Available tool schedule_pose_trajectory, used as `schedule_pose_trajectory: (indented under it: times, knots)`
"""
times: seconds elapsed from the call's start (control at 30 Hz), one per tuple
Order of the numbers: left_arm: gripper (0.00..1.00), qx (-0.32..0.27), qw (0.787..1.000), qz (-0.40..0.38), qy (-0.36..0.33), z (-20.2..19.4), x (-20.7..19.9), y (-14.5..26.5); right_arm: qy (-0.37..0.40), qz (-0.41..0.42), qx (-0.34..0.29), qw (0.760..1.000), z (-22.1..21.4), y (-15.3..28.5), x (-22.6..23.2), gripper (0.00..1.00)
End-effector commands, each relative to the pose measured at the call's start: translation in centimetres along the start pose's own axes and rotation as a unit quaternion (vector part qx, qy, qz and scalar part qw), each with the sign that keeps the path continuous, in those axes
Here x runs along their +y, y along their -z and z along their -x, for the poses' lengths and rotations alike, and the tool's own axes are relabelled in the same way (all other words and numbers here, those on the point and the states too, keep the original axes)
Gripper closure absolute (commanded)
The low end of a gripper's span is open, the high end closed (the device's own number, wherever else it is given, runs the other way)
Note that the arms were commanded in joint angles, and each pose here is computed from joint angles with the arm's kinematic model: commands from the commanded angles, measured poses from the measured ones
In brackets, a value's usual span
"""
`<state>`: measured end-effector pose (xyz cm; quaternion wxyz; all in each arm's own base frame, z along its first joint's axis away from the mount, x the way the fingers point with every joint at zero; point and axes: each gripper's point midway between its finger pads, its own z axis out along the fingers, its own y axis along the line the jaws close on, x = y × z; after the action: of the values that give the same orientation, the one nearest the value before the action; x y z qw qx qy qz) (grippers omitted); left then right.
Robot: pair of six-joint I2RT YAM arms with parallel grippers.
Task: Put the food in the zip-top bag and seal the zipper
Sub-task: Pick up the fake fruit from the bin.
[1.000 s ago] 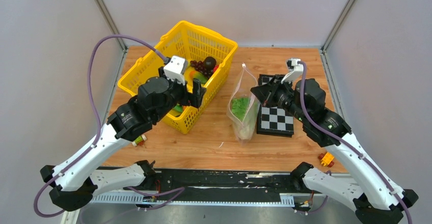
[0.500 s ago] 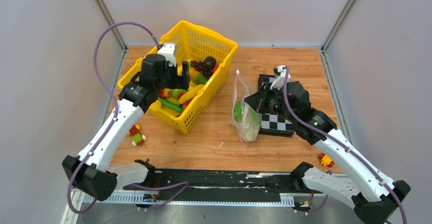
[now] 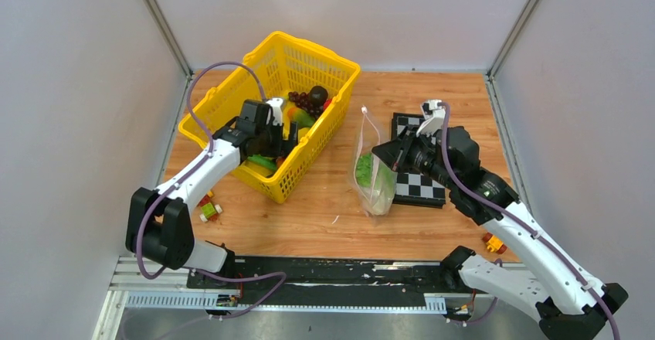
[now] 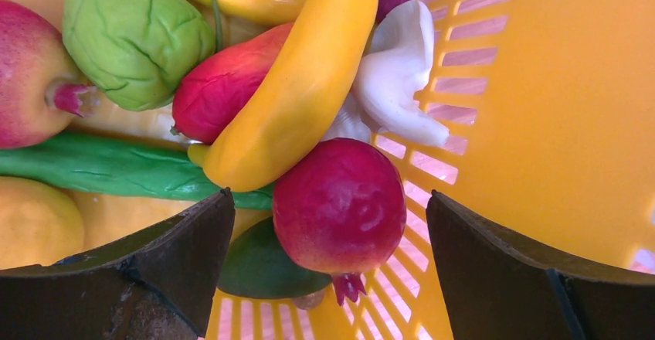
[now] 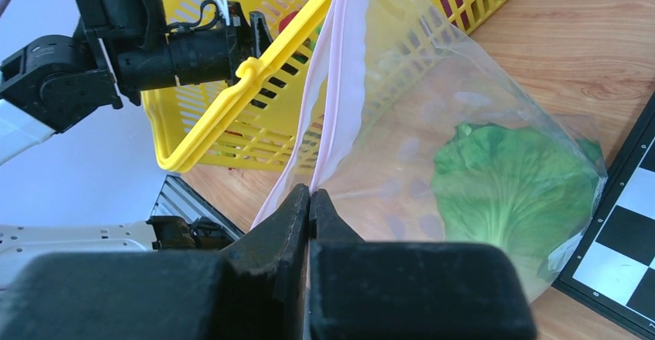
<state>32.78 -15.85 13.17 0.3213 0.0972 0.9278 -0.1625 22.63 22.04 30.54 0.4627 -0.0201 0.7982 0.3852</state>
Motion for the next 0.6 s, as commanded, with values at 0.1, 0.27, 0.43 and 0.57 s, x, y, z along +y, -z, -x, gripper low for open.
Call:
schedule_pose_trajectory:
  times: [0.1, 0.27, 0.43, 0.57]
  knots:
    - [0.06, 0.025, 0.999, -0.041, 0.005, -1.8, -1.0, -1.2, -0.007, 0.048, -0.035, 0.998, 2.1, 1.3, 2.5, 1.00]
    - [0.06, 0.049, 0.998, -0.026, 0.007, -3.5, -0.2, -2.1, -0.007, 0.046, -0.033, 0.998, 1.9, 1.1, 2.3, 1.00]
    - [0.16, 0.043, 0.999, -0.026, 0.006, -3.2, -0.2, -2.2, -0.013, 0.053, -0.021, 0.998, 1.4, 0.7, 2.5, 1.00]
    - [0.35, 0.045, 0.998, -0.038, -0.003, -2.6, -0.7, -1.7, -0.013, 0.053, -0.026, 0.998, 1.6, 0.9, 2.5, 1.00]
